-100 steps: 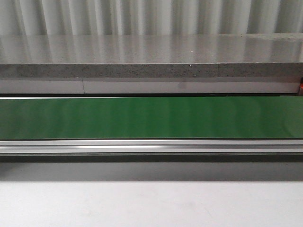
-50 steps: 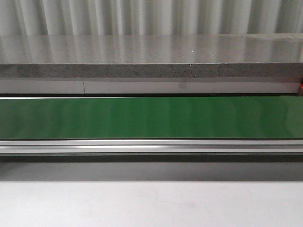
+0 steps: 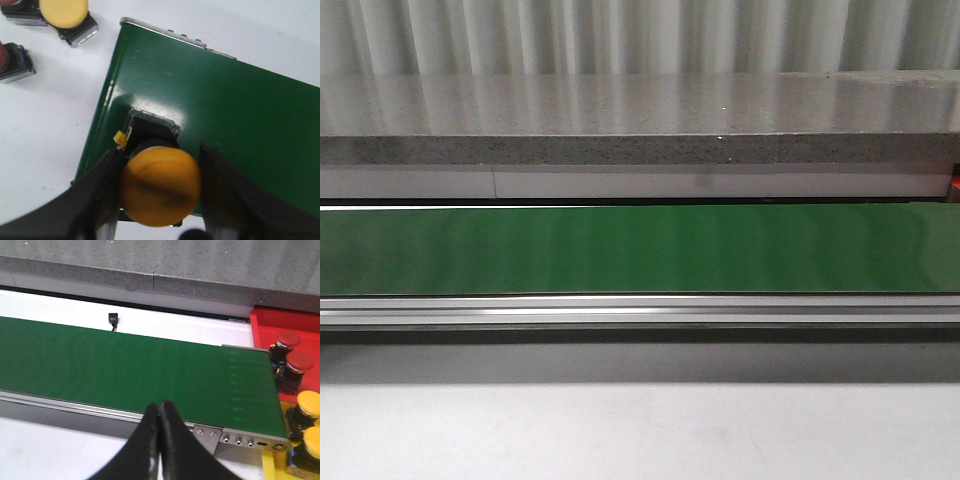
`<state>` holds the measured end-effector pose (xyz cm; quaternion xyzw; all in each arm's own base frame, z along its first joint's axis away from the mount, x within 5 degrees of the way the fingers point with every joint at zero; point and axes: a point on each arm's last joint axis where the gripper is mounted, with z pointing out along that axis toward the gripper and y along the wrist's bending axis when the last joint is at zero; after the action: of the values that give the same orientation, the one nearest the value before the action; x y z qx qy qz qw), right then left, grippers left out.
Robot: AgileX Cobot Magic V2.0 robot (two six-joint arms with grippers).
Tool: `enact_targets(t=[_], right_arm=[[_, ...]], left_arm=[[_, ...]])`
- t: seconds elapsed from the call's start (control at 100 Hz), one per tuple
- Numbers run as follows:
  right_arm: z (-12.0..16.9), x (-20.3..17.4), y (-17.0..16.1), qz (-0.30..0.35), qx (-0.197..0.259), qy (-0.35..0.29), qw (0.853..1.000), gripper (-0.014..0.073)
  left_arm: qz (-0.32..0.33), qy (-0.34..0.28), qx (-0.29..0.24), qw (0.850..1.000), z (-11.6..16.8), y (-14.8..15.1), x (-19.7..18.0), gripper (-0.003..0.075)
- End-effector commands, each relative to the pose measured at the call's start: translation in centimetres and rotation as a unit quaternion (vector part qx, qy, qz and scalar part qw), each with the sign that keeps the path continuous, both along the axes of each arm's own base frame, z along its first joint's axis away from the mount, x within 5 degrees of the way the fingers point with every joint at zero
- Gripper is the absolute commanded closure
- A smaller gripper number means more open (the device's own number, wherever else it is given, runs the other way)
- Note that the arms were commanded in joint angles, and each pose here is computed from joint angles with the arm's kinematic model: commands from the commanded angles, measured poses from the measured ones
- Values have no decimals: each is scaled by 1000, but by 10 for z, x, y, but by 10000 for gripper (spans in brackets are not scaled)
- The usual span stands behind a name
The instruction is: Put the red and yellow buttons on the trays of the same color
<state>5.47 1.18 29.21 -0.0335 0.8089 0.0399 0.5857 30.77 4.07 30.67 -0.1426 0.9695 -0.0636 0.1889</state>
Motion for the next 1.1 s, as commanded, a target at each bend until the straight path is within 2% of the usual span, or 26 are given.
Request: enact_targets(t=[0.0, 0.12, 0.22, 0.29, 0.42, 0.49, 0.75, 0.85, 0.92, 1.09], right_arm=[[13, 1, -1, -7, -3, -41, 999, 661], [13, 1, -1, -7, -3, -41, 999, 661], [13, 1, -1, -7, -3, -41, 999, 661], [13, 1, -1, -7, -3, -41, 999, 661], [13, 1, -1, -7, -3, -41, 999, 661], [13, 1, -1, -7, -3, -41, 999, 661], [13, 1, -1, -7, -3, -41, 999, 661], [13, 1, -1, -7, -3, -41, 999, 661], [13, 1, -1, -7, -3, -41, 999, 661], [13, 1, -1, -7, -3, -41, 999, 661]], left_arm=[[-2, -29, -8, 1000, 8, -5, 5, 603], [0, -4, -27, 1000, -7, -6, 14, 603], [-3, -2, -26, 1000, -9, -5, 15, 580], [-4, -2, -26, 1000, -8, -5, 15, 492], [-12, -5, -27, 1000, -6, -6, 16, 230], [-10, -9, -31, 999, -6, -7, 16, 169], [-4, -75, -24, 997, 14, -7, 13, 206], [-5, -88, 14, 996, 28, 1, 7, 206], [3, -82, 35, 996, 34, 12, 3, 206], [49, -44, 37, 997, 30, 43, -10, 206]])
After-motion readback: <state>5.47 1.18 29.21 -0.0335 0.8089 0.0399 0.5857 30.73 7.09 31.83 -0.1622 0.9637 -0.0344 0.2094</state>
